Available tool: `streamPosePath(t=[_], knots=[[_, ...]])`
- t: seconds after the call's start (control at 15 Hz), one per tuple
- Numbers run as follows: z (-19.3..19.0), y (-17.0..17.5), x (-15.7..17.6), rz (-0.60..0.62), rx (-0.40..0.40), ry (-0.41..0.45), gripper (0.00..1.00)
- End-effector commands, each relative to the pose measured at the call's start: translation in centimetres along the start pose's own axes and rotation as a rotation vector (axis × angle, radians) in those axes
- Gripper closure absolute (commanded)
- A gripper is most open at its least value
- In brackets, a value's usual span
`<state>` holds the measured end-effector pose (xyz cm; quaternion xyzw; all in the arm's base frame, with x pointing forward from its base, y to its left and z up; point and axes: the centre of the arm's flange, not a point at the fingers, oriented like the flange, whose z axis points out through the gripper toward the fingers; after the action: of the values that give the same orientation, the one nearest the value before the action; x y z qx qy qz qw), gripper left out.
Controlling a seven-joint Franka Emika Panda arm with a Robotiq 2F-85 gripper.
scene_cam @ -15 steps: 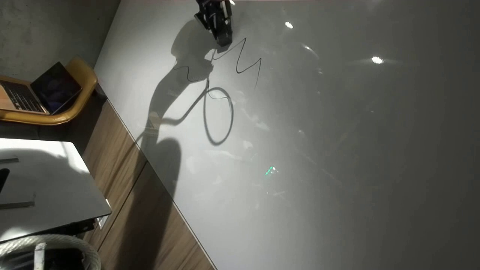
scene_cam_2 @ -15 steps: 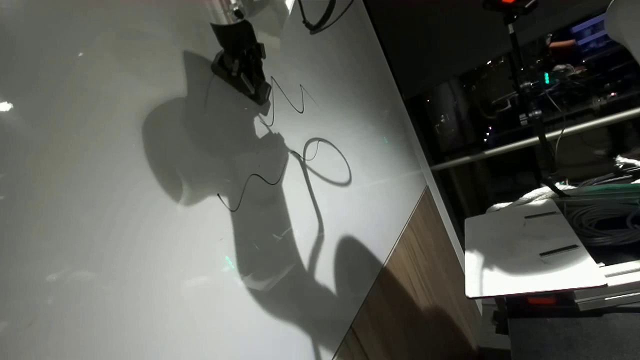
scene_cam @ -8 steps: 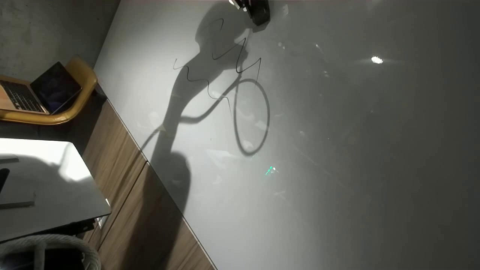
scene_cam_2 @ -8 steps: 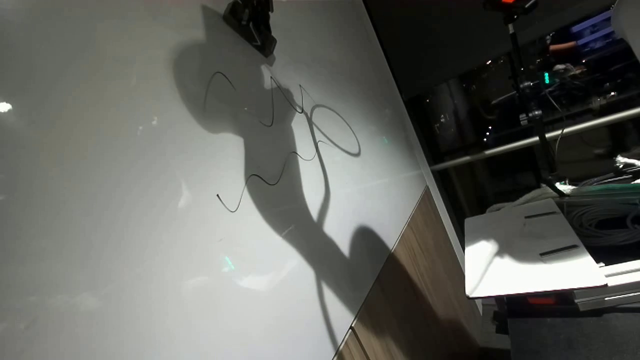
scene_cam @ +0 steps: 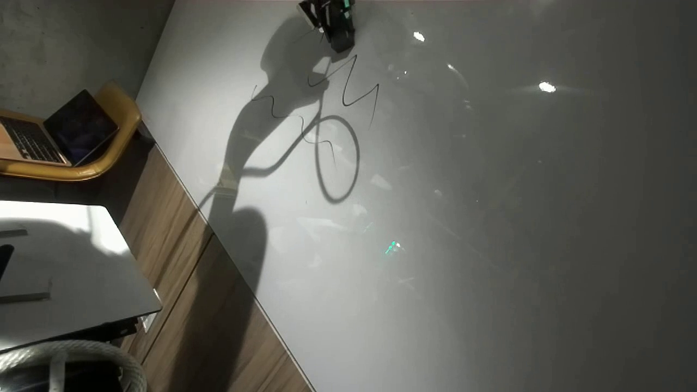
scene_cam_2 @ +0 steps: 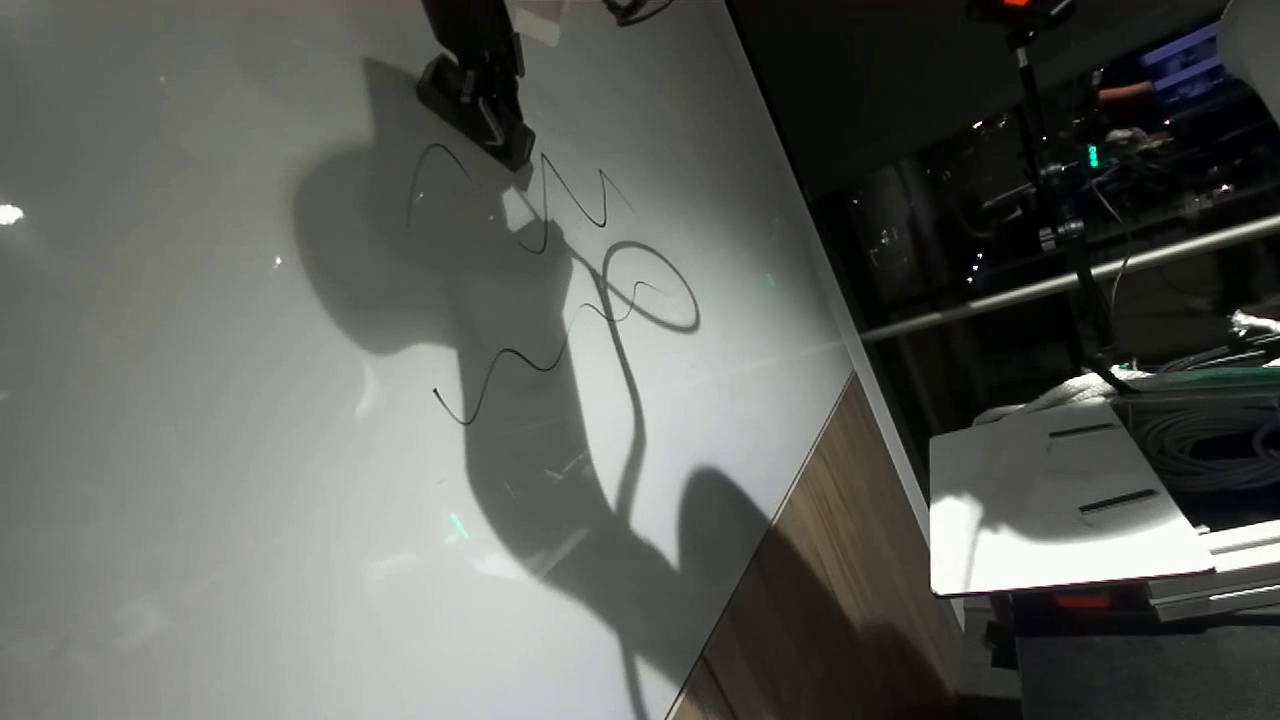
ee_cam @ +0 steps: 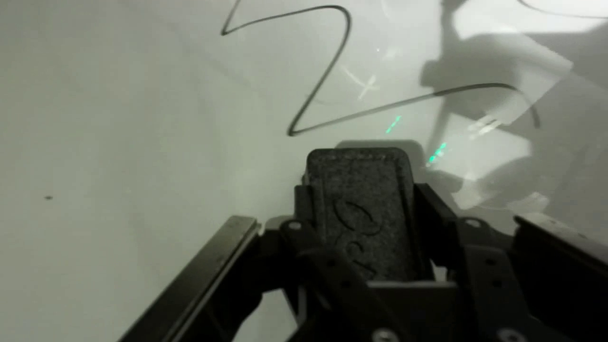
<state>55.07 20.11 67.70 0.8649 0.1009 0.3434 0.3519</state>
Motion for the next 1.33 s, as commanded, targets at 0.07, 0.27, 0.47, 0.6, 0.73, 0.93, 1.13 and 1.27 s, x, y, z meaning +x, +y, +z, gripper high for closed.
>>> streamPosePath(t=[0.07, 0.27, 0.47, 0.6, 0.73, 0.93, 1.13, 1.27], knots=[[-0.9, -8.7, 3.8, -0.070, 0.096, 0.065, 0.71], [-1.0, -12.2, 3.9, -0.112, 0.132, 0.061, 0.71], [0.2, -14.5, 3.0, -0.142, 0.148, 0.036, 0.71], [0.7, -15.1, 2.5, -0.153, 0.156, 0.021, 0.71], [0.8, -15.4, 2.1, -0.160, 0.159, 0.013, 0.71], [2.3, -14.6, 0.9, -0.163, 0.151, -0.012, 0.71], [4.4, -12.4, -0.5, -0.149, 0.147, -0.046, 0.71], [6.3, -10.1, -1.9, -0.131, 0.145, -0.070, 0.71]])
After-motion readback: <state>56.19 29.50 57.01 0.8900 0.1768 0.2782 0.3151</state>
